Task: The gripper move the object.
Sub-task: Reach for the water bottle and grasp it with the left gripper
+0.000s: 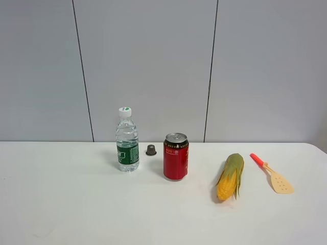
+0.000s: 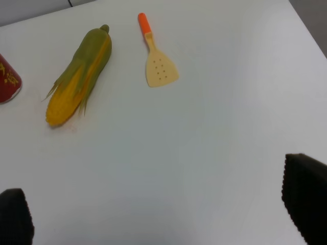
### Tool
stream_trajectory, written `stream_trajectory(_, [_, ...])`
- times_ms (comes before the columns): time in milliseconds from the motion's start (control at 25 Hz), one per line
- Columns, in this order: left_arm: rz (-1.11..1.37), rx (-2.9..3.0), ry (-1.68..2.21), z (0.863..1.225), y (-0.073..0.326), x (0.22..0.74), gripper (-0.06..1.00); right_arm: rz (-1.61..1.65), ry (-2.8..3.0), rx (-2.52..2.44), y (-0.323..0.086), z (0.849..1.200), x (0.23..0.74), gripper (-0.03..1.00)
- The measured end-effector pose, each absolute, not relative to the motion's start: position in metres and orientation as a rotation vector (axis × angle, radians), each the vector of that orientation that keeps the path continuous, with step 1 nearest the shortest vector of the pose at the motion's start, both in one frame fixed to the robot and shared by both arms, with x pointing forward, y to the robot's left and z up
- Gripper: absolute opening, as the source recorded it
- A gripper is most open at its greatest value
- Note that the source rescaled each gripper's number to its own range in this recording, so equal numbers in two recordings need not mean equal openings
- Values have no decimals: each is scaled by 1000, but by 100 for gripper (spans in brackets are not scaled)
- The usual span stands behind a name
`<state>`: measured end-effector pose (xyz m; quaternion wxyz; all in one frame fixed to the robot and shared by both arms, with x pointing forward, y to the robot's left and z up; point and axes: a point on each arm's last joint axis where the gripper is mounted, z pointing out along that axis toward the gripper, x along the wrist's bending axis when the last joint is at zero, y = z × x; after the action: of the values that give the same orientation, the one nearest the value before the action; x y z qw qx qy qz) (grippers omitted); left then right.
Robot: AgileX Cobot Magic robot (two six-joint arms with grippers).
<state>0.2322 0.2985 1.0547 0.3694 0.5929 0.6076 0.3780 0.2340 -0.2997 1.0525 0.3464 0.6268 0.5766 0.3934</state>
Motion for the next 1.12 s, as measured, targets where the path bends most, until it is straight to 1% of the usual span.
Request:
stream_trajectory(720, [961, 1515, 1550, 1056, 297, 232, 47, 1021, 1496, 1626, -300, 1052, 234, 100])
stream_trajectory(840, [949, 1438, 1460, 1077, 292, 224, 47, 1021, 1496, 1626, -300, 1052, 234, 100])
stream_trajectory(960, [990, 1284, 1292, 1114, 286, 216, 47, 1021, 1496, 1626, -300, 1052, 234, 100])
stream_trajectory(1120, [1001, 1301, 1166, 1154, 280, 230, 47, 1021, 1496, 1626, -300, 1052, 234, 100])
